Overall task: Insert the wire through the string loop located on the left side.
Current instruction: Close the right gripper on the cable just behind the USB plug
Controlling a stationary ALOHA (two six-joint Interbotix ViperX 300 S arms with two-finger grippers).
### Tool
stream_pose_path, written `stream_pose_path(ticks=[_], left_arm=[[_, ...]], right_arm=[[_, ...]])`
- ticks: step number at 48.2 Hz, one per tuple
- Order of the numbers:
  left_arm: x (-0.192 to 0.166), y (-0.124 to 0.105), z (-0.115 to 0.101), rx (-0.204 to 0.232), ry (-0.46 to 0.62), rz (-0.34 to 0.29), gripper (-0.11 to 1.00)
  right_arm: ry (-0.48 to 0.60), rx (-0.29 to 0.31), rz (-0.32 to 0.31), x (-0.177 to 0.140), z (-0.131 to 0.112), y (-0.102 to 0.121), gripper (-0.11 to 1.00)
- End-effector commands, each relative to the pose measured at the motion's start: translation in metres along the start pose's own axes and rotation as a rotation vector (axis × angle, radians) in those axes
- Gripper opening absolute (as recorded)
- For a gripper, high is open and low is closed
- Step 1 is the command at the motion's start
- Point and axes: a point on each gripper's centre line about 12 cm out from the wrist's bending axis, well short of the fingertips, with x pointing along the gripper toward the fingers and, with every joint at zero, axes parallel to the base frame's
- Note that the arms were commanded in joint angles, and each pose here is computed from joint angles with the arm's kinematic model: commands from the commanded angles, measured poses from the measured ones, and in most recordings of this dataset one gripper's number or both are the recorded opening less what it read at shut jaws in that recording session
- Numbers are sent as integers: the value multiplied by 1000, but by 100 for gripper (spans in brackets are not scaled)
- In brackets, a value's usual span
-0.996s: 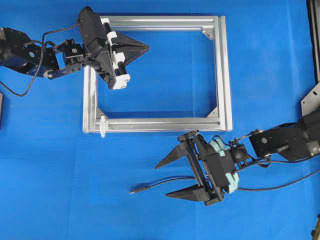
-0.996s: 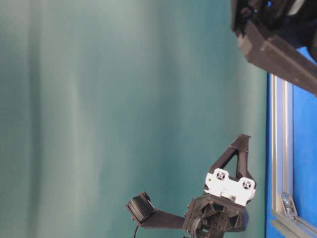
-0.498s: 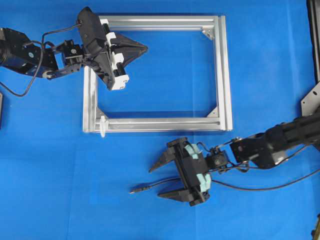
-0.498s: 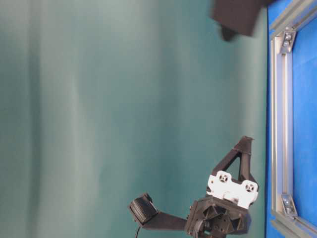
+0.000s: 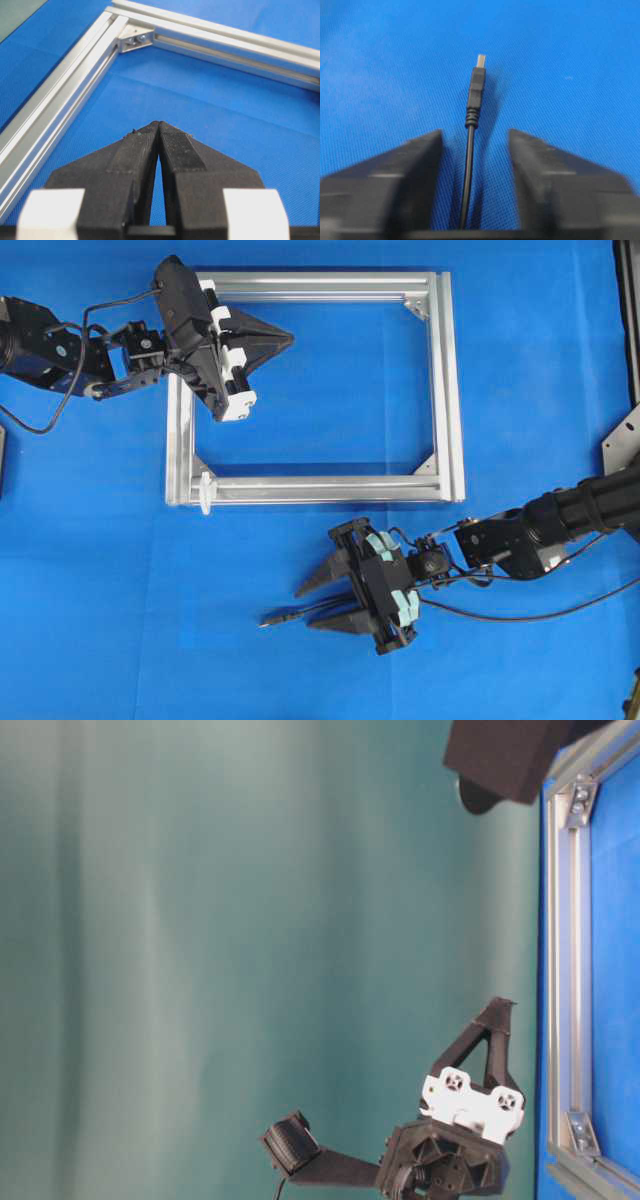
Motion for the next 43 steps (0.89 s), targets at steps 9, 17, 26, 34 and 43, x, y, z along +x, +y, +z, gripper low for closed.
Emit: stream_pose_path(ticks=[9, 17, 26, 34, 43], left_arm=[[-2, 0, 13, 0, -40, -3, 0], [-2, 0, 13, -2, -38, -3, 0], [-2, 0, 13, -2, -38, -3, 0], [-2, -1, 13, -3, -38, -3, 0], [-2, 0, 13, -3, -35, -3, 0]], right_arm=[[-38, -7, 12, -5, 9, 2, 0], [-38, -10, 14, -5, 11, 2, 0], [-59, -18, 18, -12, 27, 5, 0], [-73, -22, 14, -22, 46, 6, 0], [-64, -27, 5, -33, 68, 8, 0]])
